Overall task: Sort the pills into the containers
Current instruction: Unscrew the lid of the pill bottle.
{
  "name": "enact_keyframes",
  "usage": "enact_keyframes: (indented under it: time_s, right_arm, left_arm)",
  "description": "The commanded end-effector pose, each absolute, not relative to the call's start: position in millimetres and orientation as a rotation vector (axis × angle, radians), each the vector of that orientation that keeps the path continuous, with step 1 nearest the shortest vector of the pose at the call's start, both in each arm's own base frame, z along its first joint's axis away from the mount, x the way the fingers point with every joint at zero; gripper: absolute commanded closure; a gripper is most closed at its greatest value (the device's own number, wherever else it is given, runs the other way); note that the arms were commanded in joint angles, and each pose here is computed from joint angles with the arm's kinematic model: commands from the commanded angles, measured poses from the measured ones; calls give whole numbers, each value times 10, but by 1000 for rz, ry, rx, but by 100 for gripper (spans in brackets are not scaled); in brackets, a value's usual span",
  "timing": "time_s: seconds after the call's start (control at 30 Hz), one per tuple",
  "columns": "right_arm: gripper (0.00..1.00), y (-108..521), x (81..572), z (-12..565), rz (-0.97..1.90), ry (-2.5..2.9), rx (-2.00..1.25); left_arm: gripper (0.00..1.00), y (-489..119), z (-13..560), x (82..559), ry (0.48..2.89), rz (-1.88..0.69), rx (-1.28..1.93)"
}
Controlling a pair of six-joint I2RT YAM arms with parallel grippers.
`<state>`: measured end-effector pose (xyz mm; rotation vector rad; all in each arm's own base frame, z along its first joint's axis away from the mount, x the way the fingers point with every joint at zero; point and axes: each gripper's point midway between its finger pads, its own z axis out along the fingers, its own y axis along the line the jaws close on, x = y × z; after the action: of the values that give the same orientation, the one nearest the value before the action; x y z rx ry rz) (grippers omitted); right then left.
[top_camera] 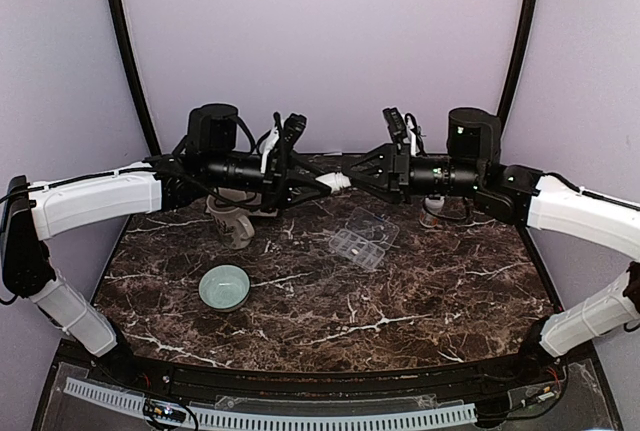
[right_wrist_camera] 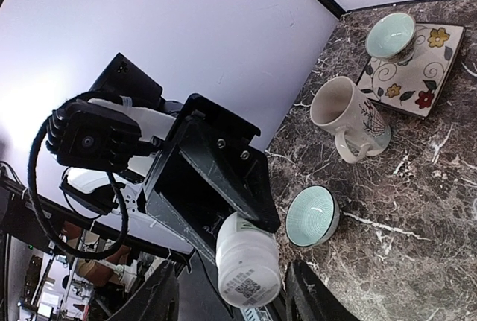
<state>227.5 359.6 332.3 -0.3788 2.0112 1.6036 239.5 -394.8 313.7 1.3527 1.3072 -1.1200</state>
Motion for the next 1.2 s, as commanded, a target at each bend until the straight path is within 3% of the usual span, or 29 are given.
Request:
enact_keyframes:
  time_s: [0.0, 0.4, 0.5, 0.83, 1.17]
  right_arm:
    - [52, 3634, 2262, 3494, 1642, 1970, -414]
    - [56, 3645, 2255, 3429, 1632, 1991, -428]
    - [61, 3658, 2255, 3401, 1629, 2002, -437]
    - [95, 3672, 2264, 3360, 1577, 2010, -497]
    - [99, 3611, 2103, 3380, 1401, 1816, -819]
  left_arm:
    - [100, -3921, 3260, 2341, 1268, -1090, 1362]
    - [100, -3972, 3236, 2349, 1275, -1079, 1377]
    - [100, -3980, 3237, 2350, 1275, -1076, 1378]
    - [100, -3985, 3209, 2332, 1284, -1083, 1382]
    - [100, -3979, 3312, 2222, 1306, -1251, 1365]
